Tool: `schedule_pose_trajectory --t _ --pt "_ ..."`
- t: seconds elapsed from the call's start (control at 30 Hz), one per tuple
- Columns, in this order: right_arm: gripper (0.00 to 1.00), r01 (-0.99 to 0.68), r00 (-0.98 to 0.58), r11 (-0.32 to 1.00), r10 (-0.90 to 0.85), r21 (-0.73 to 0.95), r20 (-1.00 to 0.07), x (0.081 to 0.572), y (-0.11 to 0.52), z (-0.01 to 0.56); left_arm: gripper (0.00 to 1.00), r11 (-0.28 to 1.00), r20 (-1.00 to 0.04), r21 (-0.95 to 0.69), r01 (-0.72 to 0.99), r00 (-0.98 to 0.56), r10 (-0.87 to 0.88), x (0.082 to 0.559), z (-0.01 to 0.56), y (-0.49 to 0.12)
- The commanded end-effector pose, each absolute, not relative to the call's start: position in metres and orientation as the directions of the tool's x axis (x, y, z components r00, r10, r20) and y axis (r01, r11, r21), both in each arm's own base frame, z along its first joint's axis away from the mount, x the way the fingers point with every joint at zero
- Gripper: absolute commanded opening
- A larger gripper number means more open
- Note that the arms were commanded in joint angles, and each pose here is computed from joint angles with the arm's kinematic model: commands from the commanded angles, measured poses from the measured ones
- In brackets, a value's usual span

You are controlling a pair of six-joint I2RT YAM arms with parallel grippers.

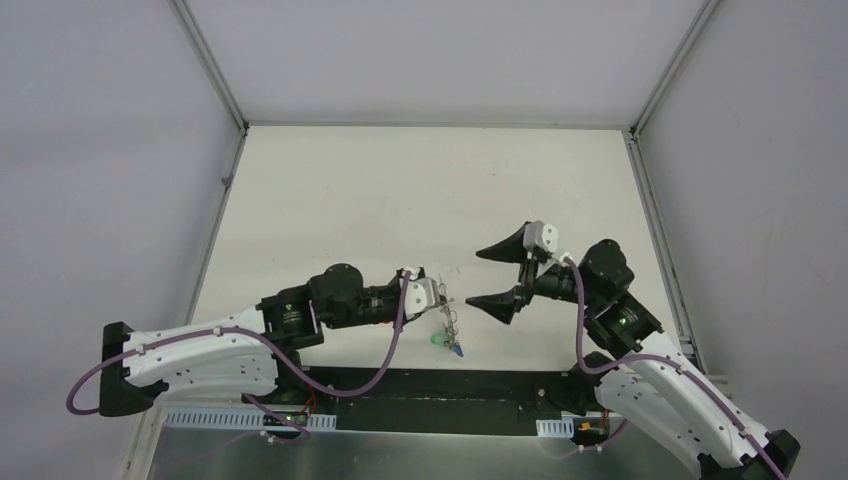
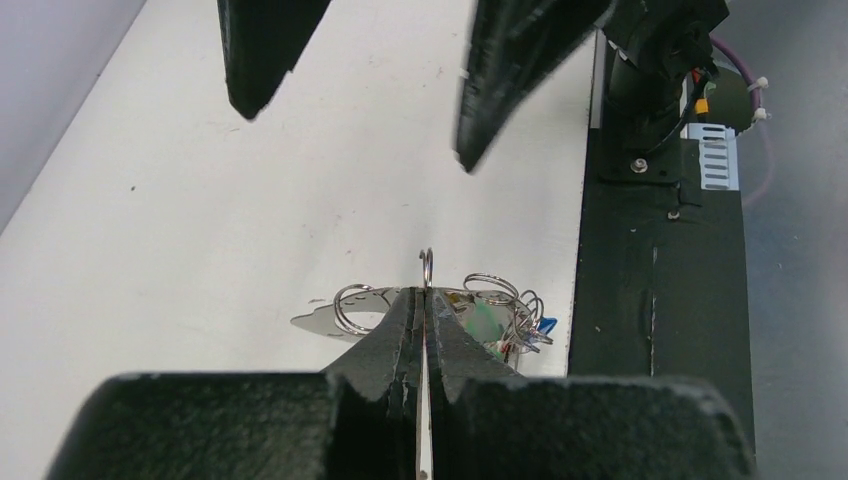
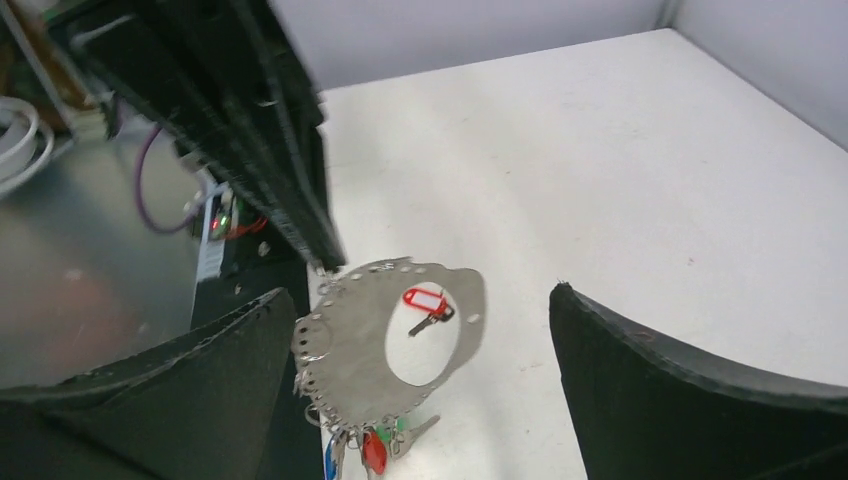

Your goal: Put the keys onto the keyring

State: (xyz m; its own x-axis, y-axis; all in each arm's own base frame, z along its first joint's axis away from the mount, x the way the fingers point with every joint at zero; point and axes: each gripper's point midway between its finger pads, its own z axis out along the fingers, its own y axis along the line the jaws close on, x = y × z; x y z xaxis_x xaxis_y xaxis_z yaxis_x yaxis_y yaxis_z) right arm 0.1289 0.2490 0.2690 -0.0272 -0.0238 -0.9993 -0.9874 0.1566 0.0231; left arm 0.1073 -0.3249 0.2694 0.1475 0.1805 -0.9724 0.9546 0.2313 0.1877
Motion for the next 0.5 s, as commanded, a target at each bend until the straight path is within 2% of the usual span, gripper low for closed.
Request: schedule_pose_trajectory --t 0.0,0.17,0.37,0.47 --pt "1.0 -0.881 -0.151 0.428 0.146 0.2 -0.978 0.178 0.242 0.302 0.0 0.276 -0.972 0.227 0.934 0.201 0.119 0.107 0.296 -0.303" --pt "1.0 -0.723 -0.305 0.597 0.175 0.347 -0.936 0.212 0.232 0.293 0.0 0.332 -0.969 0.24 0.912 0.206 0.136 0.106 0.306 -0.266" --pt "1.0 -0.581 -0.546 0.671 0.098 0.461 -0.832 0.232 0.245 0.252 0.0 0.4 -0.97 0.24 0.884 0.23 0.074 0.1 0.334 -0.216" --pt "1.0 -0.56 -0.645 0.658 0.033 0.503 -0.763 0.232 0.26 0.23 0.0 0.422 -0.971 0.231 0.877 0.232 0.049 0.095 0.349 -0.193"
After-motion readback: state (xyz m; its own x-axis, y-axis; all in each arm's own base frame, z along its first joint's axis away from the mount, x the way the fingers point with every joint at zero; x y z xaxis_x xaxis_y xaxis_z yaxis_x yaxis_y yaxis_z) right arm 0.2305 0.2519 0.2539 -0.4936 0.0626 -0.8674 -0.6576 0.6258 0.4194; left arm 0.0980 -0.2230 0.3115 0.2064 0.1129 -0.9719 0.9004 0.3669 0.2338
